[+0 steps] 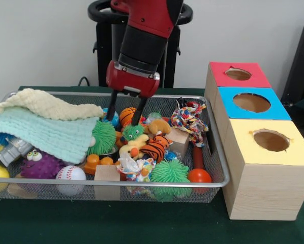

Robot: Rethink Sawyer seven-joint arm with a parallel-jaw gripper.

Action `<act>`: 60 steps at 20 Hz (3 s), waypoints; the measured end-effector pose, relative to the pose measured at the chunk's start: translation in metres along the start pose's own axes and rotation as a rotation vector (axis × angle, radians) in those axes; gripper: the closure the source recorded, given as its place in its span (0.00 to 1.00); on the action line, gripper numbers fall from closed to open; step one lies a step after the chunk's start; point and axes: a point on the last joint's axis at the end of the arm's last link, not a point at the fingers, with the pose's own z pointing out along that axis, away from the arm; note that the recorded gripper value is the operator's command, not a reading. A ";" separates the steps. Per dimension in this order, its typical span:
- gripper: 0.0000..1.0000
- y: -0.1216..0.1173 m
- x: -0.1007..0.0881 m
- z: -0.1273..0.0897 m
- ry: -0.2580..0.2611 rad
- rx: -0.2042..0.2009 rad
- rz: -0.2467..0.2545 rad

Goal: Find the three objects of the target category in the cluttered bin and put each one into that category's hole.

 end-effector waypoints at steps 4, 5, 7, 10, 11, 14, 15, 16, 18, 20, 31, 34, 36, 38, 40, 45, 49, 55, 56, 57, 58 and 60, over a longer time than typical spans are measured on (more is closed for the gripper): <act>0.00 -0.001 -0.001 0.008 -0.005 -0.026 0.021; 0.00 0.001 -0.001 0.009 -0.003 -0.027 0.020; 0.00 0.004 0.000 0.009 -0.002 -0.030 0.015; 0.00 0.013 -0.002 0.006 -0.006 -0.029 -0.004; 0.00 0.016 -0.003 0.005 -0.007 -0.029 -0.009; 0.00 0.023 -0.004 0.001 -0.006 -0.024 -0.017; 0.00 0.024 -0.004 0.000 -0.004 -0.024 -0.015; 0.00 0.025 -0.005 -0.001 -0.001 -0.023 -0.013; 0.00 0.029 -0.006 -0.004 0.009 -0.023 -0.003; 0.00 0.030 -0.007 -0.006 0.013 -0.022 0.001; 0.00 0.028 -0.006 -0.012 0.028 -0.013 0.030; 0.00 0.029 -0.005 -0.012 0.028 -0.013 0.029; 0.00 0.030 -0.005 -0.013 0.030 -0.010 0.025; 0.00 0.031 -0.003 -0.014 0.033 0.000 0.014; 0.00 0.034 -0.002 -0.016 0.033 0.004 0.006; 0.00 0.036 -0.001 -0.017 0.039 -0.002 0.020; 0.00 0.040 0.003 -0.017 0.055 -0.011 0.044; 0.00 0.044 0.001 -0.019 0.075 -0.020 0.075; 0.00 0.044 0.000 -0.019 0.077 -0.021 0.079; 0.00 0.045 0.000 -0.019 0.078 -0.022 0.083; 0.00 0.045 0.000 -0.020 0.082 -0.024 0.088; 0.00 0.046 -0.001 -0.020 0.090 -0.027 0.098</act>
